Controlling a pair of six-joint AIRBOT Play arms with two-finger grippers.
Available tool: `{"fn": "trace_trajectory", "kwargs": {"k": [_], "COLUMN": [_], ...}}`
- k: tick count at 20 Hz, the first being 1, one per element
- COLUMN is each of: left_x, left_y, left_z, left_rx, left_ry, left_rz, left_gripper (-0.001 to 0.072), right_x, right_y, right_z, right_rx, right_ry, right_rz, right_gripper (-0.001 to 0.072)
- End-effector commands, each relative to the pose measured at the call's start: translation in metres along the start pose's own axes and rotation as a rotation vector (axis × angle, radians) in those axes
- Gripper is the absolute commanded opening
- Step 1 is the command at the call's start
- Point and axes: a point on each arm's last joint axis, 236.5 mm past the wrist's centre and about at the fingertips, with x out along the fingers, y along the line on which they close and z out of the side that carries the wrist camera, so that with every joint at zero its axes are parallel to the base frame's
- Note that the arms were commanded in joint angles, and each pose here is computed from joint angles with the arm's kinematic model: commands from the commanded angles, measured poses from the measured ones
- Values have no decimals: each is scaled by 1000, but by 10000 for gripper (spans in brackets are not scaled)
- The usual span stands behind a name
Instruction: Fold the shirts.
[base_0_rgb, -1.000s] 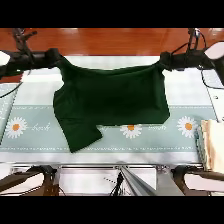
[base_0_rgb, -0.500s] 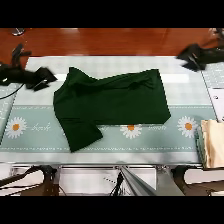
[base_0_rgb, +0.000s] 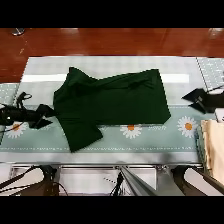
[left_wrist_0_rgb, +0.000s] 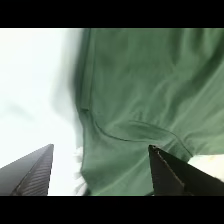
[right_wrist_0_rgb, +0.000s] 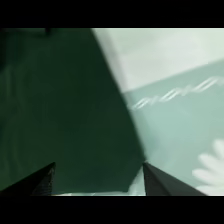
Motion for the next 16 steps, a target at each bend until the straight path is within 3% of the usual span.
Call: {"fn": "trace_trajectory", "kwargs": {"k": [1,6,7,8,9,10,13,16], "left_x": [16,29,31,34,35,37,38,38], "left_y": [-13,-40,-40,-41,-43,-45,-52,-55], "left_z": [2,13,13,11,9,6,6,7], "left_rx": [-20,-13,-15,-11,-3,16,44,52], "left_ry": [-40,-56,-53,-44,-36,-30,-24,-24], "left_rz": [-132,-268,-264,-263,-262,-262,-261,-262], "left_gripper": [702,695,620,441,152,20,19,20], "right_x": [14,19,19,19,20,20,25,44], "right_y": [5,1,-3,-10,-19,-31,-54,-47], "right_z": [-40,-50,-50,-50,-50,-52,-71,-88], "right_rx": [35,47,44,49,57,63,108,135], "right_ry": [8,34,32,29,31,39,131,237], "right_rz": [87,84,67,35,-3,-49,-129,-95], "right_gripper": [622,621,621,621,621,621,621,618]}}
